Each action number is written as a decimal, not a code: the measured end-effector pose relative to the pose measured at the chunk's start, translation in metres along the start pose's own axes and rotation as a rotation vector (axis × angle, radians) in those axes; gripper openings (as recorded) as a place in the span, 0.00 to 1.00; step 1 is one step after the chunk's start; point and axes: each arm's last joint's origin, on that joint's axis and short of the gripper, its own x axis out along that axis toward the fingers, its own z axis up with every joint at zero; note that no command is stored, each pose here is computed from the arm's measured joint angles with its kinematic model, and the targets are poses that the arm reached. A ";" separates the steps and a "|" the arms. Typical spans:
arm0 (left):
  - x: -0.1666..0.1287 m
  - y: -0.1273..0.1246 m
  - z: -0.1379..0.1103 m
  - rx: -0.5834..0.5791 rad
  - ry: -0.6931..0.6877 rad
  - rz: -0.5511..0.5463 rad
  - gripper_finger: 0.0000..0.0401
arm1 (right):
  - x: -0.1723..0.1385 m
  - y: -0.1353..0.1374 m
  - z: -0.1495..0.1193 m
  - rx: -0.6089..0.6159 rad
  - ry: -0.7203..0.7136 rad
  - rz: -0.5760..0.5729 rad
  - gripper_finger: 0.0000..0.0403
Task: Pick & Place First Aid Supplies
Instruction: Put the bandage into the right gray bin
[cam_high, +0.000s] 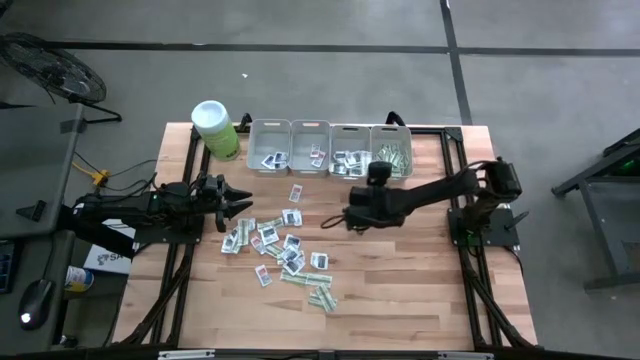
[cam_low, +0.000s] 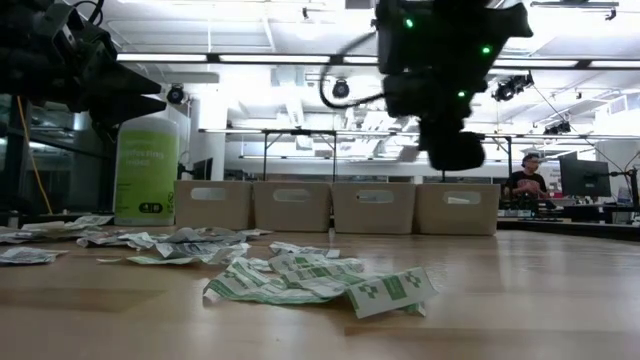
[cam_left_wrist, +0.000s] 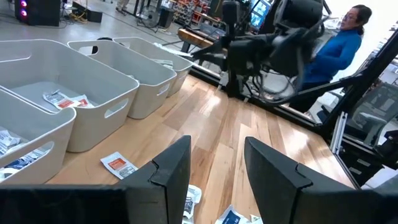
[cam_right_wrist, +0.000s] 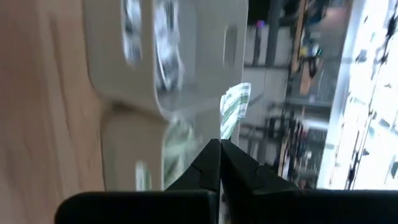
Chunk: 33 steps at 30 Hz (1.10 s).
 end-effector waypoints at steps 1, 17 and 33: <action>0.000 0.000 0.000 0.000 0.000 0.000 0.37 | 0.001 -0.003 -0.005 -0.002 0.029 0.005 0.00; 0.000 0.000 0.000 0.000 0.000 0.000 0.37 | 0.030 -0.023 -0.039 -0.231 0.324 0.120 0.00; 0.000 0.000 0.000 0.000 0.000 0.000 0.37 | 0.081 -0.060 -0.053 -0.334 0.364 0.322 0.00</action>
